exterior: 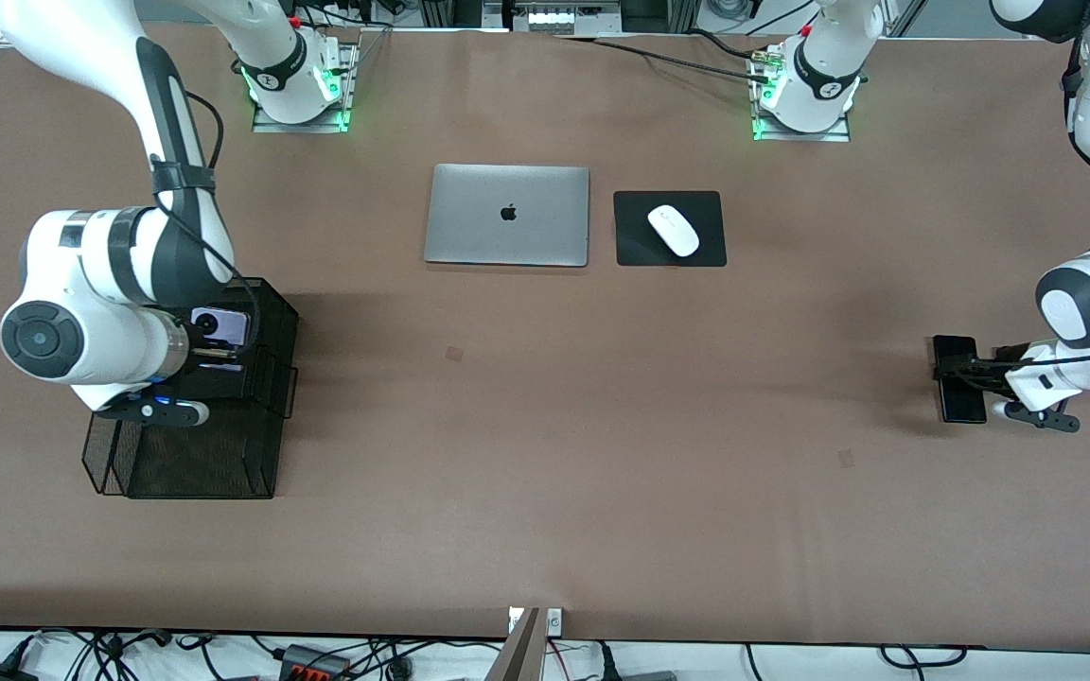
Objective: Place phones with both arms
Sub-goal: 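Carry the white phone into the basket with the right gripper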
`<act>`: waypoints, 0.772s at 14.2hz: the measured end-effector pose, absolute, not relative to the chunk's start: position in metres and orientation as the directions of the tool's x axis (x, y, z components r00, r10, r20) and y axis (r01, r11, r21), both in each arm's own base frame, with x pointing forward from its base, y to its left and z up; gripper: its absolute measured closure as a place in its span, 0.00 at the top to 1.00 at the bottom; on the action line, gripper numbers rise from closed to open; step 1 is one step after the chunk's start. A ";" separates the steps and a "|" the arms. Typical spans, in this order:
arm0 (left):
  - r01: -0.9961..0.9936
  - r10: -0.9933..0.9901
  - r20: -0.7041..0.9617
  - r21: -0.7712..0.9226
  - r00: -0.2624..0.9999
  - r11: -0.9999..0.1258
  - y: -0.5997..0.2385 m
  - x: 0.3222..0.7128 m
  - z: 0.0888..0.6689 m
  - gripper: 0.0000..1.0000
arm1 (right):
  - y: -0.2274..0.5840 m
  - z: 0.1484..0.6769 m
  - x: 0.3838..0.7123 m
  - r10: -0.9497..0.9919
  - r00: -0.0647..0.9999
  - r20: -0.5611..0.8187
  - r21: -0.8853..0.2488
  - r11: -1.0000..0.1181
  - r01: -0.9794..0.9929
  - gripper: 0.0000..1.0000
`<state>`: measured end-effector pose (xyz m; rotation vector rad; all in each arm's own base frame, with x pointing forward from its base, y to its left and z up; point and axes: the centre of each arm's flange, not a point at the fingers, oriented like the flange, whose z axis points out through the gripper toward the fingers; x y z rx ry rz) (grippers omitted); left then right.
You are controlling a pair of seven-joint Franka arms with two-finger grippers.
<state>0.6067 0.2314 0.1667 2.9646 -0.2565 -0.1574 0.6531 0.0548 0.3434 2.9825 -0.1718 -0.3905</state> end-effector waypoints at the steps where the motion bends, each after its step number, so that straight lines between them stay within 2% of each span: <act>1: -0.162 -0.179 -0.092 0.170 0.980 -0.972 0.231 0.606 0.165 1.00 | 0.050 0.341 0.652 -0.136 0.958 -0.253 0.142 -0.985 -0.102 0.84; 6: -0.182 -0.199 -0.094 0.159 0.976 -0.970 0.231 0.607 0.164 0.98 | -0.007 0.334 0.651 -0.137 0.951 -0.278 0.123 -0.987 -0.106 0.84; 7: -0.199 -0.214 -0.096 0.144 0.972 -0.969 0.232 0.608 0.165 0.86 | -0.026 0.332 0.650 -0.136 0.949 -0.283 0.115 -0.987 -0.108 0.84; 11: -0.237 -0.251 -0.091 0.139 0.964 -0.961 0.231 0.610 0.168 0.80 | -0.078 0.319 0.647 -0.127 0.948 -0.291 0.097 -0.990 -0.103 0.84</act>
